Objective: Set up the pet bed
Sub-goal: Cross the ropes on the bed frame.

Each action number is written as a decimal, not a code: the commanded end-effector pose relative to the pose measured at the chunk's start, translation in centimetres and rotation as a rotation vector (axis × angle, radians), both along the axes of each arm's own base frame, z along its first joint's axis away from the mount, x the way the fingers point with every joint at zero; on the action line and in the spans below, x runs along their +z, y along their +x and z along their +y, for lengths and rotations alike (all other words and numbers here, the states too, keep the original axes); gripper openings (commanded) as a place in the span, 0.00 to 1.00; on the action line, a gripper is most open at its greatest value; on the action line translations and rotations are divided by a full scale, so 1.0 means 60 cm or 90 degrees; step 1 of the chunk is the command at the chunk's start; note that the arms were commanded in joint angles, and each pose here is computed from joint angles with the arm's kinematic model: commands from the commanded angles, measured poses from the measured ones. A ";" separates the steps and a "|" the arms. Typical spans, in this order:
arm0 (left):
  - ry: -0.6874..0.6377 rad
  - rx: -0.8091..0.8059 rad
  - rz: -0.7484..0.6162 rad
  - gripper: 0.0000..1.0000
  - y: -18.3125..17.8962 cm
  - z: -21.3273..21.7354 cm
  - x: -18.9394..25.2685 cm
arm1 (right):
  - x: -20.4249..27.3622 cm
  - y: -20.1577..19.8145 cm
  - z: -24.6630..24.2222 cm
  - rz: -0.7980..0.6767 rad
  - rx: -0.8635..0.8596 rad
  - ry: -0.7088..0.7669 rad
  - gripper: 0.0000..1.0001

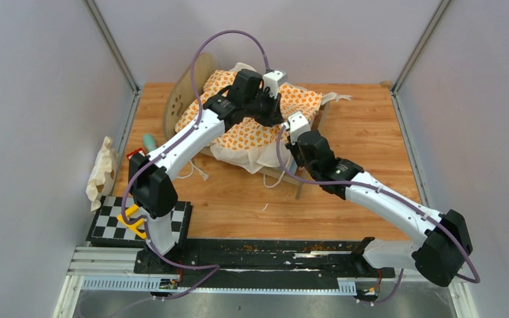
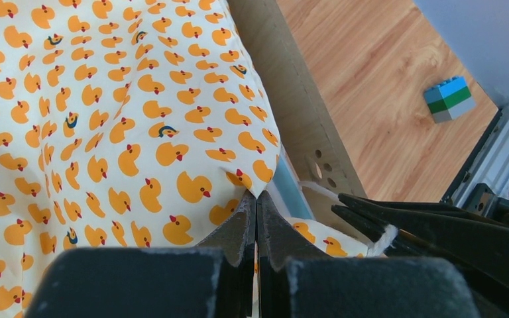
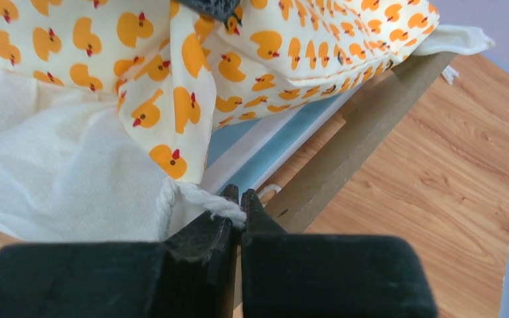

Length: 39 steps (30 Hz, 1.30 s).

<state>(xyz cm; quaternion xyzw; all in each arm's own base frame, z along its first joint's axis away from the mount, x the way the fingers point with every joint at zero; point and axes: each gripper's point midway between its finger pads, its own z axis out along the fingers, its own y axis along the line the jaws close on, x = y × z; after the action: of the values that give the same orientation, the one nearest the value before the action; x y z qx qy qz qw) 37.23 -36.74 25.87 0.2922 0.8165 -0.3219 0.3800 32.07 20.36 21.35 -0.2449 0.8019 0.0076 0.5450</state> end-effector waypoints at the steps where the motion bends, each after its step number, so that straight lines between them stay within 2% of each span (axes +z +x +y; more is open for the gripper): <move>1: 0.001 -0.013 -0.019 0.00 0.000 -0.002 0.003 | -0.024 -0.009 -0.013 0.047 -0.024 -0.035 0.00; 17: 0.004 -0.008 -0.005 0.00 0.006 -0.018 -0.047 | -0.099 -0.039 -0.015 0.136 -0.014 -0.046 0.01; 18: 0.004 -0.010 -0.004 0.00 0.005 -0.020 -0.049 | -0.100 -0.042 -0.017 0.140 -0.015 -0.049 0.04; 20: 0.003 -0.013 -0.004 0.00 0.003 -0.024 -0.052 | -0.096 -0.045 -0.020 0.140 -0.016 -0.047 0.20; 22: 0.000 -0.015 -0.003 0.00 0.002 -0.029 -0.053 | -0.087 -0.049 -0.024 0.134 -0.017 -0.041 0.30; 25: -0.003 -0.015 0.002 0.00 0.001 -0.034 -0.056 | -0.068 -0.059 -0.027 0.123 -0.008 -0.023 0.37; 32: -0.007 -0.029 0.009 0.00 -0.014 -0.049 -0.062 | -0.007 -0.096 -0.049 0.082 0.012 0.040 0.41; 39: -0.008 -0.041 0.020 0.00 -0.036 -0.066 -0.076 | 0.054 -0.129 -0.073 0.027 0.000 0.148 0.43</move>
<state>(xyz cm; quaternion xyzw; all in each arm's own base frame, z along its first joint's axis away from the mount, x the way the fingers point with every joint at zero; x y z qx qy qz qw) 35.55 -39.39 21.20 0.3091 0.8199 -0.3288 0.3525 25.21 16.48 23.51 -0.2097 0.8131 0.0793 0.5373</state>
